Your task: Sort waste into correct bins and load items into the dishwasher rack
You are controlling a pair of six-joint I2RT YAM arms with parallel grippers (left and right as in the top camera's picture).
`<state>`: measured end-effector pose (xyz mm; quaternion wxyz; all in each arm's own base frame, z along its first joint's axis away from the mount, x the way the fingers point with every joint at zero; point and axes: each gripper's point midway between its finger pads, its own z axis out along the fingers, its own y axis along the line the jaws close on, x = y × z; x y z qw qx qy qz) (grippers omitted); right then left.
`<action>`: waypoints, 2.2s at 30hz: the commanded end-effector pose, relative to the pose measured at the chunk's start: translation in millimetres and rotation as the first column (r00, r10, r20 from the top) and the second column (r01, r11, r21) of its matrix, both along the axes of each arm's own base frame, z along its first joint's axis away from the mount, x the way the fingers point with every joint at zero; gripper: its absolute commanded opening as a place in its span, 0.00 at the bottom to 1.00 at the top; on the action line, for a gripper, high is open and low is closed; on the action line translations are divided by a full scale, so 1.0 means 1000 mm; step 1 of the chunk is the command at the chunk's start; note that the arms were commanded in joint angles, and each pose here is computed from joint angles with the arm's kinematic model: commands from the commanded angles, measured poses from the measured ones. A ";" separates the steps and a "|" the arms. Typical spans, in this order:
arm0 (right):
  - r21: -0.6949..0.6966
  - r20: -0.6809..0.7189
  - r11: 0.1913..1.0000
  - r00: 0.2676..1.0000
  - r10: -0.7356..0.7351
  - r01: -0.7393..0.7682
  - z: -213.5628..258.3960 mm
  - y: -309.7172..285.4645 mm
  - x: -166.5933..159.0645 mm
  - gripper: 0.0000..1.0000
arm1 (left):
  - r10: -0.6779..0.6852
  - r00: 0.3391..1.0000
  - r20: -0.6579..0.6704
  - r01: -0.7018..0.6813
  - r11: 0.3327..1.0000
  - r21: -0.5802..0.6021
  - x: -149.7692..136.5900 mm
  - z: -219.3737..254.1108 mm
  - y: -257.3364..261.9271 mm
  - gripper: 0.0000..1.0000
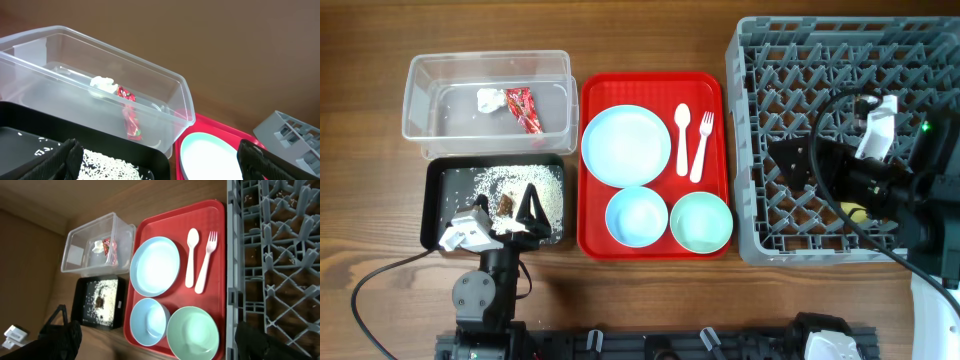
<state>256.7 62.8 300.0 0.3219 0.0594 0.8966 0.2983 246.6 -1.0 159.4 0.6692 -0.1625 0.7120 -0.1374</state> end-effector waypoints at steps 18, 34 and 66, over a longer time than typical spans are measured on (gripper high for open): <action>-0.177 -0.140 0.948 0.960 0.243 -0.266 -0.045 0.105 -0.005 1.00 | 0.012 1.000 0.000 -0.012 1.000 -0.009 0.000 -0.001 0.003 1.00; -0.343 -0.502 0.837 0.836 0.221 -0.426 -0.174 0.103 0.010 0.90 | 0.012 1.000 -0.001 -0.012 1.000 -0.009 0.000 -0.001 0.003 1.00; -0.450 -0.569 0.601 0.731 0.377 -0.660 -0.229 0.093 0.022 0.74 | 0.012 1.000 0.000 -0.012 1.000 -0.009 0.000 -0.001 0.003 1.00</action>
